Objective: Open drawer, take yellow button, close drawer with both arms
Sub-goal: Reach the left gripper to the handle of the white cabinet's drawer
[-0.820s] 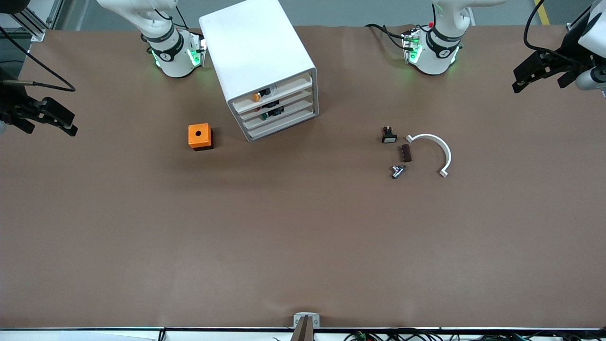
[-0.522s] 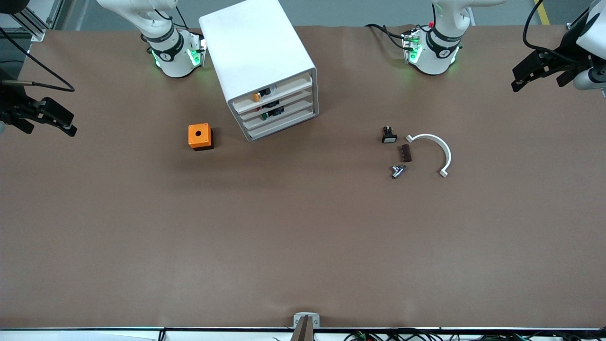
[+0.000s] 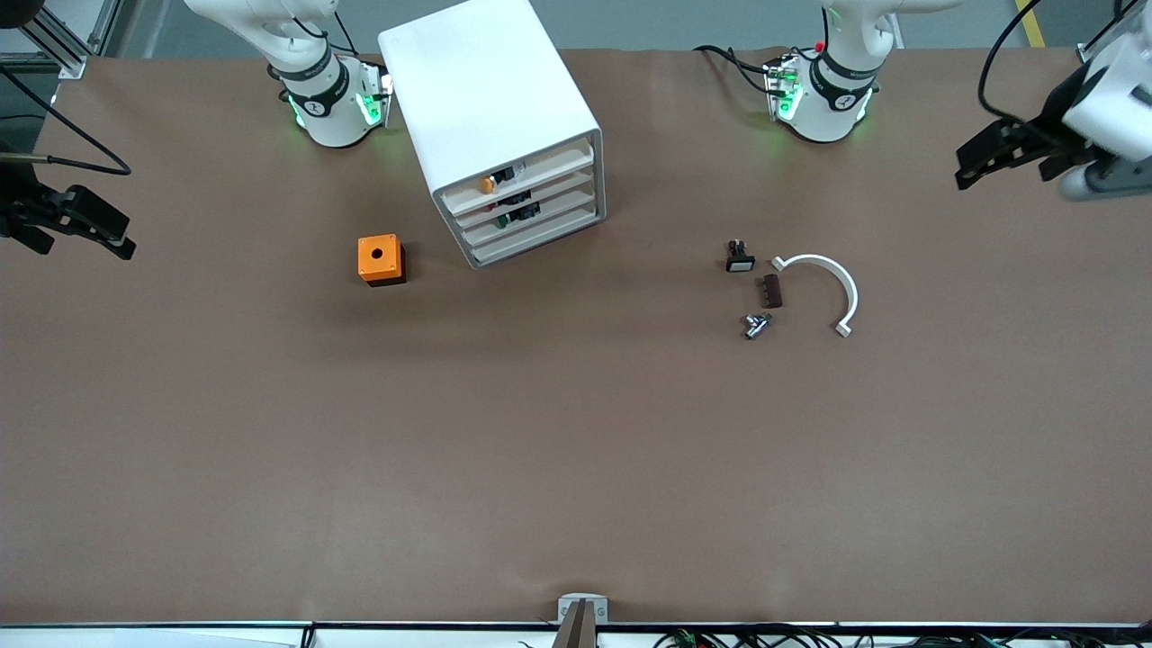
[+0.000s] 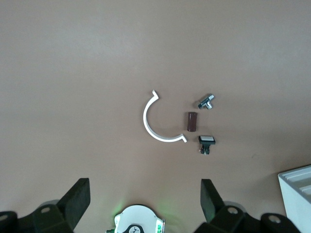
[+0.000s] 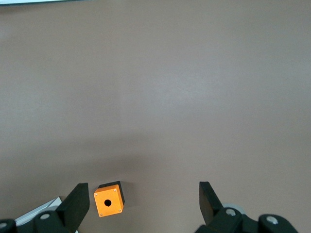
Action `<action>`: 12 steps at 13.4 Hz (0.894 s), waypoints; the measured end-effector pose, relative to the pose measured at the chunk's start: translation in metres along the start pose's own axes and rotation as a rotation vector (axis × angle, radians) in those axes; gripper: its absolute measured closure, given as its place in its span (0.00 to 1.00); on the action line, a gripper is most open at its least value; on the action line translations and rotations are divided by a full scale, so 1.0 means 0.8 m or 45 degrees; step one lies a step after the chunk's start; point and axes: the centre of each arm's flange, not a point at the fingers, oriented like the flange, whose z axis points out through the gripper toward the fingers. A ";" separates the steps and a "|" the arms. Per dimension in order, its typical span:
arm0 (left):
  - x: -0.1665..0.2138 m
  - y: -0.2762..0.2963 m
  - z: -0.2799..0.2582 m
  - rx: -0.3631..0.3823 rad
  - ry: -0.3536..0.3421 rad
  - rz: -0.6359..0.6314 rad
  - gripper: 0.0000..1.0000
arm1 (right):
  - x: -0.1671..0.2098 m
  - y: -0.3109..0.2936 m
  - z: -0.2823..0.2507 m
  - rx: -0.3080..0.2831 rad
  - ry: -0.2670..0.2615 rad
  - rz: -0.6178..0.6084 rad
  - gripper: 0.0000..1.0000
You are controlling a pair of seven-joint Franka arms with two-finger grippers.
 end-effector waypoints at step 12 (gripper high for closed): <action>0.075 0.259 0.220 -0.018 -0.126 -0.375 0.00 | 0.000 -0.002 0.000 0.000 0.000 -0.006 0.00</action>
